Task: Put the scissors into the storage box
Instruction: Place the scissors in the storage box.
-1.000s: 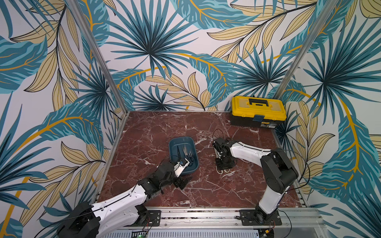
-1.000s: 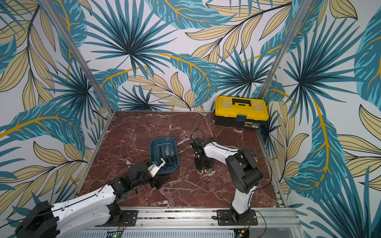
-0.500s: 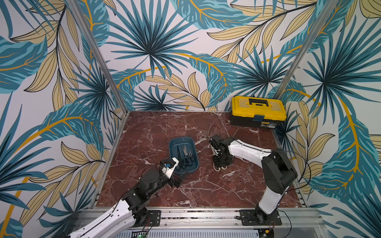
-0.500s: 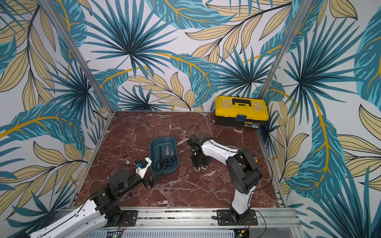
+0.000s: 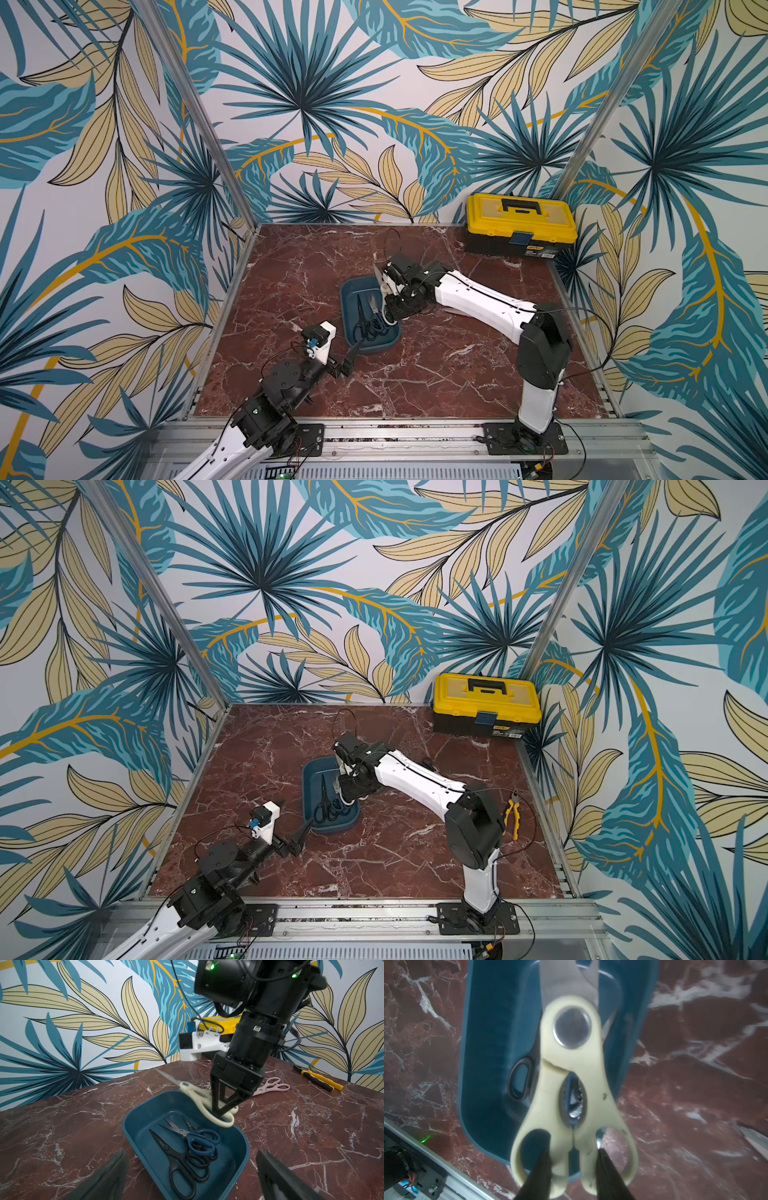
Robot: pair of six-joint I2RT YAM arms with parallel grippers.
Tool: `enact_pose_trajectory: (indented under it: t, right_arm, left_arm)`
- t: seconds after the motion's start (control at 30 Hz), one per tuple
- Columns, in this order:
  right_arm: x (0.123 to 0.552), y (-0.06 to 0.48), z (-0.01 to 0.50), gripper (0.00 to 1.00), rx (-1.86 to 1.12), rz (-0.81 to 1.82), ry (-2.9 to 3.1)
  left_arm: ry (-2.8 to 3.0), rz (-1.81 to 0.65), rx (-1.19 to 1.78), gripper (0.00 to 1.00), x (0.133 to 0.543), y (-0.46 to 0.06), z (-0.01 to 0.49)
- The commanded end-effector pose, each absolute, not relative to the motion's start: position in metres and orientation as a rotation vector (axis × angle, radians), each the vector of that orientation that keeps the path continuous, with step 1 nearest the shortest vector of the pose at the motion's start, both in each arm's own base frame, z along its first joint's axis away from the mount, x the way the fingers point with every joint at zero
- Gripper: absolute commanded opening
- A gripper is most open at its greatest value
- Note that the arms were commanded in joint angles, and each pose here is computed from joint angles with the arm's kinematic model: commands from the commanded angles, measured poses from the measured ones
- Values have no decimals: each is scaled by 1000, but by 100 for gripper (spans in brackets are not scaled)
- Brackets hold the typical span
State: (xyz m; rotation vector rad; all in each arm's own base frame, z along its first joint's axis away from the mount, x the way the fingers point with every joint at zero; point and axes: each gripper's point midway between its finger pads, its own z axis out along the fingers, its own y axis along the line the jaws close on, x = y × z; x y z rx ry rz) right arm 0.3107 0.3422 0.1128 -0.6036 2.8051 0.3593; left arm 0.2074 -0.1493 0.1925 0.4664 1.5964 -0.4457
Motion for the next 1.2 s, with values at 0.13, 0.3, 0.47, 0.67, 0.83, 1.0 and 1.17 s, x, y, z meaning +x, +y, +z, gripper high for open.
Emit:
enact_pose_trajectory:
  t: [0.13,0.3,0.47,0.67,0.83,1.0,1.17]
  right_arm:
    - [301,388,70,13,-470,489,2966]
    - [304,397,52,17,-457,469,2991]
    - [309,398,60,42,-460,466,2961]
    - [318,394,106,54,-509,479,2836]
    - [327,365,166,58,-457,516,2716]
    - [364,247,192,63,-250,285,2625]
    - [371,127,153,63,-50,-3,2716]
  left_arm:
    - [1618,-443,455,100,208,-147,184]
    - [1620,-443,453,100,209,-147,184]
    - [1623,-440,444,100,210,-146,183]
    - [1627,-439,444,100,211,-146,183]
    - [1634,-436,443,100,212,-146,182]
    - [1640,-425,419,100,217,-146,180]
    - [1743,-424,584,100,228,-182,182]
